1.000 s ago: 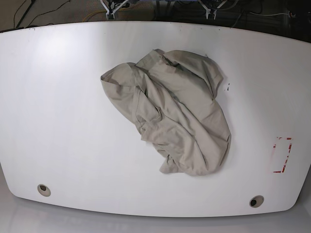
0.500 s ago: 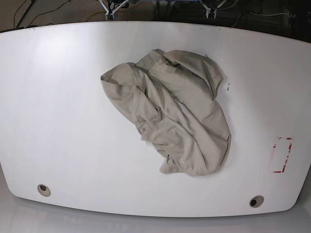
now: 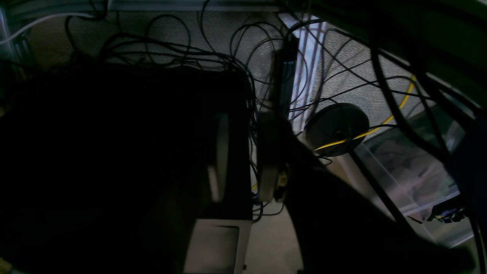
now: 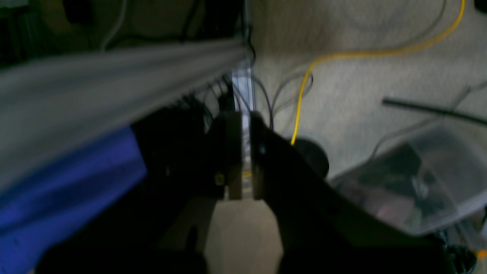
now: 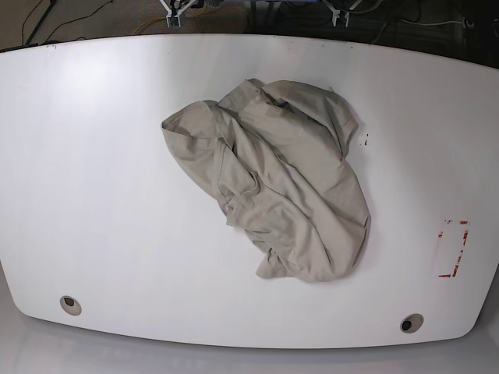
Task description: Layout the t-shirt on the table in an organized manner, then fold the t-shirt properly
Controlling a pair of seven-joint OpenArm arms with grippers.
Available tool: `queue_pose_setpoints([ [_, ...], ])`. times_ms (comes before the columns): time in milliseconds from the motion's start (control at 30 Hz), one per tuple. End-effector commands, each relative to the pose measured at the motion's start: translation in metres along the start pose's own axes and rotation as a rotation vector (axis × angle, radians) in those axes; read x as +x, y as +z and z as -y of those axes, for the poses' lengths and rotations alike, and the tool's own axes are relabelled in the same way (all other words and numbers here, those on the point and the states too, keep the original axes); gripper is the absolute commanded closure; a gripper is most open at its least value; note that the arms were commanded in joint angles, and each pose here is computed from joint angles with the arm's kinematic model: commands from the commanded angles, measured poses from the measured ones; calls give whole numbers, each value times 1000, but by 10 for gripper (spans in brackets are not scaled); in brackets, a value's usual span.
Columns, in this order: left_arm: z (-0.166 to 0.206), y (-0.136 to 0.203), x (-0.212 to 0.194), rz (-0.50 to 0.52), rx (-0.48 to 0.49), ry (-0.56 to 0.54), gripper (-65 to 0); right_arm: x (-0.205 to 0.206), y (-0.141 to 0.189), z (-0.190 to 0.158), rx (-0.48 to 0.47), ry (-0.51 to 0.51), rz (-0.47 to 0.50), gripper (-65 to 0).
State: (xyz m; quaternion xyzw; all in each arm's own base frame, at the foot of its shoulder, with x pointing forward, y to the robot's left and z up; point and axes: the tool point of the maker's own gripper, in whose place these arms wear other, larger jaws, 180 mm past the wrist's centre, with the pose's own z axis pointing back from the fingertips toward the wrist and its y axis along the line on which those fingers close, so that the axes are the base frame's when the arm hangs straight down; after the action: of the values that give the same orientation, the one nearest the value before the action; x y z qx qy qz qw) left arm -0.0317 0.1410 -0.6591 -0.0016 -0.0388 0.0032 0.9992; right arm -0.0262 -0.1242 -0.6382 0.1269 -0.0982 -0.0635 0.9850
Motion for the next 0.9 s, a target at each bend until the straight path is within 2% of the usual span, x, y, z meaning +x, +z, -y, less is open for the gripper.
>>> queue_pose_setpoints([
  [0,0,1,-1,4,-2,-3,-103,5,0,-1,9,-2,21,-26],
  [133,-15,0,4,4,27,-23,-117,27,-9,-10,18,10,39,-32],
  [567,-23,0,4,6,37,-25,-115,30,-10,-10,22,12,44,-30],
  [867,-22,2,13,75,37,-25,-115,30,-9,-8,18,1,50,-29],
])
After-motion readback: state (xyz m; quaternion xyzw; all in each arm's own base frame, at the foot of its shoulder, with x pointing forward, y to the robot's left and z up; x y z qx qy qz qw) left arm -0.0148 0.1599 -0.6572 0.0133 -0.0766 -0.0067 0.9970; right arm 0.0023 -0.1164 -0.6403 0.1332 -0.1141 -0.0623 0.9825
